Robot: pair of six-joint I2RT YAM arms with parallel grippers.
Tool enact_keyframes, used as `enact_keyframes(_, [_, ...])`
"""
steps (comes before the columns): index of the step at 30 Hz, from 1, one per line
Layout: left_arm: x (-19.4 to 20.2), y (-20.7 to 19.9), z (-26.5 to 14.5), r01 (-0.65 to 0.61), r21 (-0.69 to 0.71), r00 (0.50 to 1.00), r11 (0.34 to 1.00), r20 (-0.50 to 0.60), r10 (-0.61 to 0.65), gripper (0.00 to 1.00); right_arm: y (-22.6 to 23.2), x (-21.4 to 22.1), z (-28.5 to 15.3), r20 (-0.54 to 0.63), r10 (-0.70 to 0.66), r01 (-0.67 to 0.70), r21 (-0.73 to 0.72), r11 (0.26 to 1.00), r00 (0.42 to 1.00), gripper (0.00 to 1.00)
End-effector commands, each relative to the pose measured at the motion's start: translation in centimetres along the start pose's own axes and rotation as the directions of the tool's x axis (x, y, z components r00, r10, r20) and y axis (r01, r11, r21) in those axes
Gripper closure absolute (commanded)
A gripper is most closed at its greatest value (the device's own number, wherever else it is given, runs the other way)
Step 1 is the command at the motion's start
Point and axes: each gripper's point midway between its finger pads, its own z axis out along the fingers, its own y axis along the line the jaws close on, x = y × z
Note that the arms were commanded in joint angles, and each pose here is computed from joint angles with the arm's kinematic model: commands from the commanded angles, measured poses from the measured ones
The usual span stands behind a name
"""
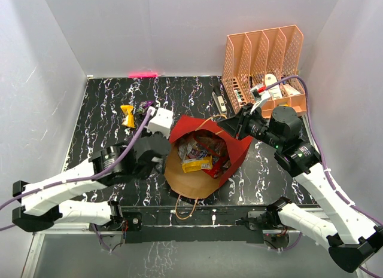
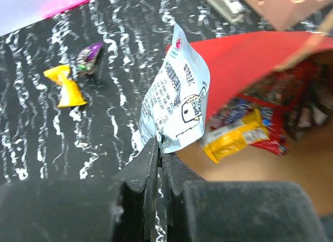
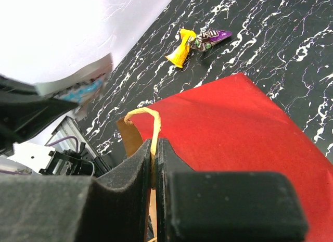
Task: Take the snacks out of the paper bag
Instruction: Place the snack at the center of the board.
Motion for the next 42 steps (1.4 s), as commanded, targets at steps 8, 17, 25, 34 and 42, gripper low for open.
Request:
enact_keyframes(8, [0.8, 9.2, 7.5, 0.131, -0.273, 0.982, 0.953, -0.094, -0.162, 1.0, 0.8, -1.8, -0.7, 0.065, -0.029, 0.03, -0.009, 1.0, 0.997, 0.93])
enact_keyframes(17, [8.0, 21.3, 16.2, 0.247, -0.541, 0.86, 0.804, -0.26, -0.439, 1.0, 0.8, -1.6, -0.9, 0.065, -0.025, 0.025, -0.007, 1.0, 0.998, 0.93])
enact_keyframes(25, [12.9, 29.2, 21.1, -0.016, -0.73, 0.813, 0.684, -0.408, -0.416, 1.0, 1.0, -2.3, -0.8, 0.065, -0.025, 0.026, -0.008, 1.0, 0.998, 0.93])
enact_keyframes(34, [18.7, 29.7, 23.4, -0.047, -0.681, 0.743, 0.731, -0.513, -0.43, 1.0, 0.9, -2.7, -0.8, 0.067, -0.035, 0.035, 0.009, 0.999, 0.997, 0.93])
enact_keyframes(42, [22.3, 29.2, 24.4, -0.003, -0.653, 0.656, 0.757, -0.573, -0.491, 1.0, 1.0, -2.4, -0.2, 0.045, -0.031, 0.032, -0.011, 0.999, 0.998, 0.93])
